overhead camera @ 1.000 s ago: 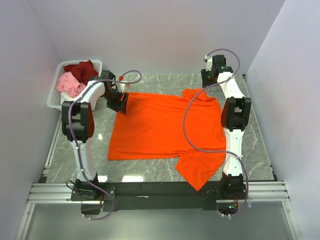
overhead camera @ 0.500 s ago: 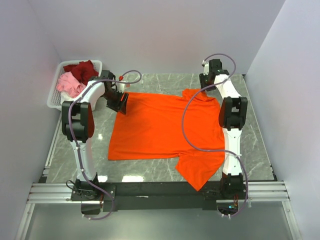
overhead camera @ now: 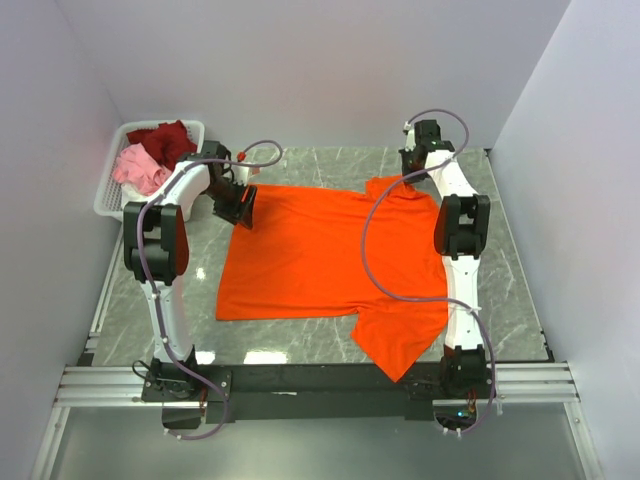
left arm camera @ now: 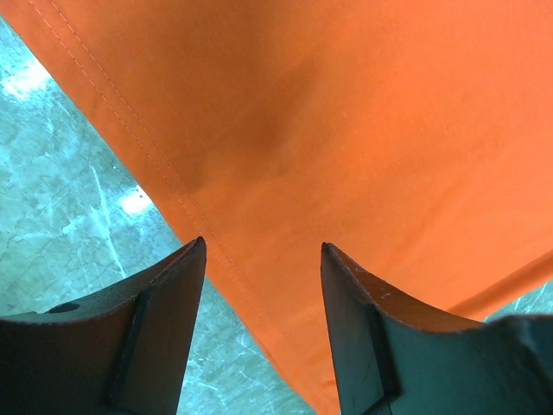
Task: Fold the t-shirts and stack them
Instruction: Flatten the tshirt out
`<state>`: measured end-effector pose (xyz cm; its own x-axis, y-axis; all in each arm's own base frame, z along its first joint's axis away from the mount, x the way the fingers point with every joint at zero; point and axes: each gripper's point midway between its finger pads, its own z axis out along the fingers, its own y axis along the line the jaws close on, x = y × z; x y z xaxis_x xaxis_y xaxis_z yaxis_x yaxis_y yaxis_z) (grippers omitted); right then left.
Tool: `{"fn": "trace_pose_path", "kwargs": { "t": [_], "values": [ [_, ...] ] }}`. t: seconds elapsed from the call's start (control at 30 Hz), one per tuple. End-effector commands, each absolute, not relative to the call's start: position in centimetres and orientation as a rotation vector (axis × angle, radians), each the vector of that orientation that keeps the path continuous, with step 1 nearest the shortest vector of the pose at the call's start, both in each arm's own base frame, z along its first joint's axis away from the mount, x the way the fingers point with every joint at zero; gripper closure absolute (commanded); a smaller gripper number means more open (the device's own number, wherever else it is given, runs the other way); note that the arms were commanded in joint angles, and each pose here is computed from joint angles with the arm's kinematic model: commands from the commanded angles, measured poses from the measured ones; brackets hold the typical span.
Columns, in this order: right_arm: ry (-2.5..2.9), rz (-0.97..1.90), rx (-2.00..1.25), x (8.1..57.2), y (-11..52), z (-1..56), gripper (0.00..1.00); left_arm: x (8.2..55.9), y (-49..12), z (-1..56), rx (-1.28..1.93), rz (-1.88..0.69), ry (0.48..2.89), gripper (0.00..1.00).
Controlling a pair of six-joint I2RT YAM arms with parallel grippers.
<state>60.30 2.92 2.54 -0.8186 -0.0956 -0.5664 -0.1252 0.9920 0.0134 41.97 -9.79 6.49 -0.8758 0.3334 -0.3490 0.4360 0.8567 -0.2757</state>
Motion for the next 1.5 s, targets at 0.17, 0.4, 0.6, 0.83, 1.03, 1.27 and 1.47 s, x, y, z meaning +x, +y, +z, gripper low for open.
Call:
{"fn": "trace_pose_path", "kwargs": {
  "t": [0.17,0.4,0.6,0.83,1.03,1.27,1.47],
  "values": [
    [2.31,-0.057,-0.073,63.9,1.0,8.1,1.0,42.6,-10.5,6.6,0.561,-0.558,2.739,0.39],
    [2.25,-0.076,-0.118,65.7,1.7,8.5,1.0,42.9,-10.6,6.4,0.543,-0.565,2.742,0.39],
    [2.169,-0.096,-0.253,66.8,3.4,10.1,0.91,43.3,-10.6,6.4,0.503,-0.592,2.739,0.38],
    [2.058,-0.268,-0.317,68.3,2.5,13.3,0.48,45.5,-10.2,7.6,0.422,-0.606,2.685,0.38],
    [1.988,-0.348,-0.344,65.6,0.0,21.0,0.42,50.3,-10.4,11.4,0.387,-0.581,2.498,0.38],
    [2.27,-0.233,-0.658,56.4,0.2,19.3,0.4,54.2,-10.3,11.1,0.376,-0.528,2.458,0.38],
    [2.595,-0.07,-0.867,49.3,0.2,12.5,0.4,54.1,-10.4,8.5,0.403,-0.508,2.504,0.4]
  ]
}}
